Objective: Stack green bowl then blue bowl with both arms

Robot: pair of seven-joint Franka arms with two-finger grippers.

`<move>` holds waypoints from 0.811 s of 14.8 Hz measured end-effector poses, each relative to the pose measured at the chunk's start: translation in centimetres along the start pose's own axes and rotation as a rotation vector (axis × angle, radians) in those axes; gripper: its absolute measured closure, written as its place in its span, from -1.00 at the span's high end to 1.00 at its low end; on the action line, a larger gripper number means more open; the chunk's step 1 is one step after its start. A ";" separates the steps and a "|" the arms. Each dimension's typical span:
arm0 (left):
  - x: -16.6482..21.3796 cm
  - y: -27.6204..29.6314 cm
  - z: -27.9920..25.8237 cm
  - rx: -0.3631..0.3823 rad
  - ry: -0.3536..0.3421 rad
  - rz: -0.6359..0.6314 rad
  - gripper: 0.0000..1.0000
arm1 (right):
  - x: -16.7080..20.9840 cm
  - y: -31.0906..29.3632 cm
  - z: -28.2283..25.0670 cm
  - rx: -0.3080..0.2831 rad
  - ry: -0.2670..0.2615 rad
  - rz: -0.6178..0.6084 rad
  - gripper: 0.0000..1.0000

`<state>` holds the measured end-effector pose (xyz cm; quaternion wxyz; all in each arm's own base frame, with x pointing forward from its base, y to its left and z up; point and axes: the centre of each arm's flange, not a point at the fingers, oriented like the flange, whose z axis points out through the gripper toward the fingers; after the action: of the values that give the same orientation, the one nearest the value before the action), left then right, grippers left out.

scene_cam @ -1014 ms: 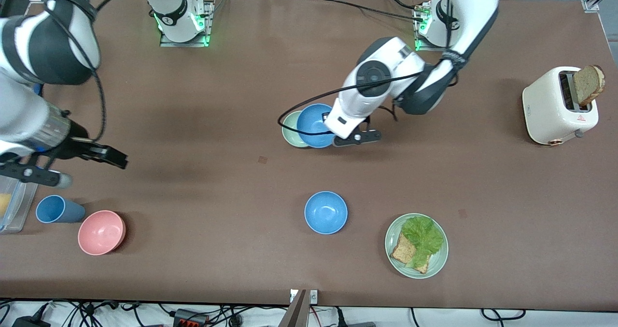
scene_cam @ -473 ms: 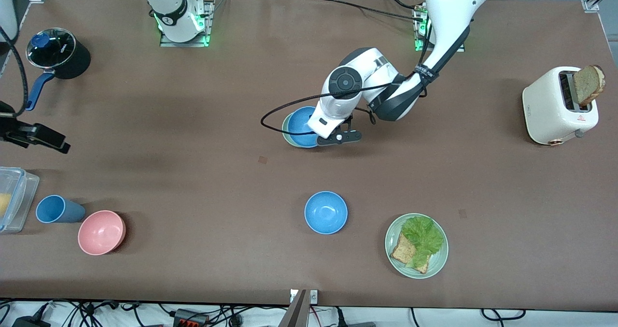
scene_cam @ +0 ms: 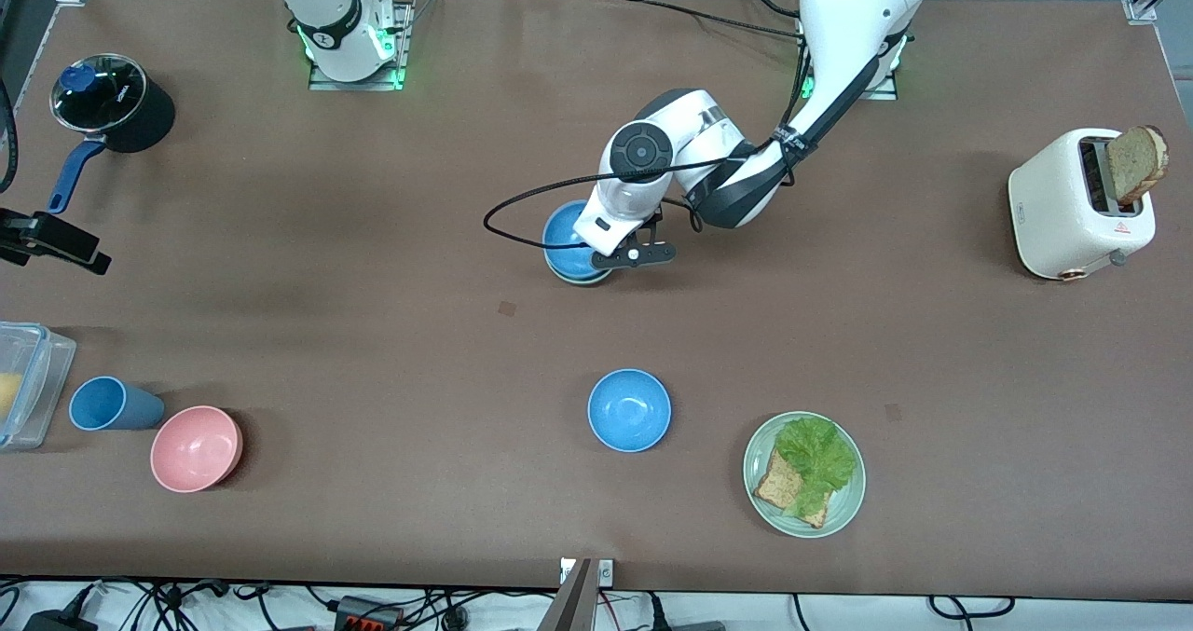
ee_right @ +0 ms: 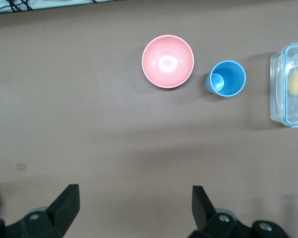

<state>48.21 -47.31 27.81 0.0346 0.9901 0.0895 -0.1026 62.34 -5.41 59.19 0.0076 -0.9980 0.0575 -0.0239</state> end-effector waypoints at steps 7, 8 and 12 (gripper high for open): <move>6.4 -2.9 -9.8 0.002 0.021 -0.091 0.07 | -1.7 0.3 -1.0 -0.010 -0.035 -0.047 1.00; 7.6 -3.8 -11.2 -0.008 0.031 -0.090 0.07 | -1.8 0.5 -0.6 -0.011 -0.027 -0.052 1.00; 13.6 -11.5 -15.5 -0.006 0.042 0.024 0.34 | -2.9 0.8 0.8 -0.017 -0.014 -0.054 1.00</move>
<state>62.20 -32.35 39.55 0.0370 0.9929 0.0784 -0.0810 59.37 -5.86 58.24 -0.0012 -0.9994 0.0307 -0.0167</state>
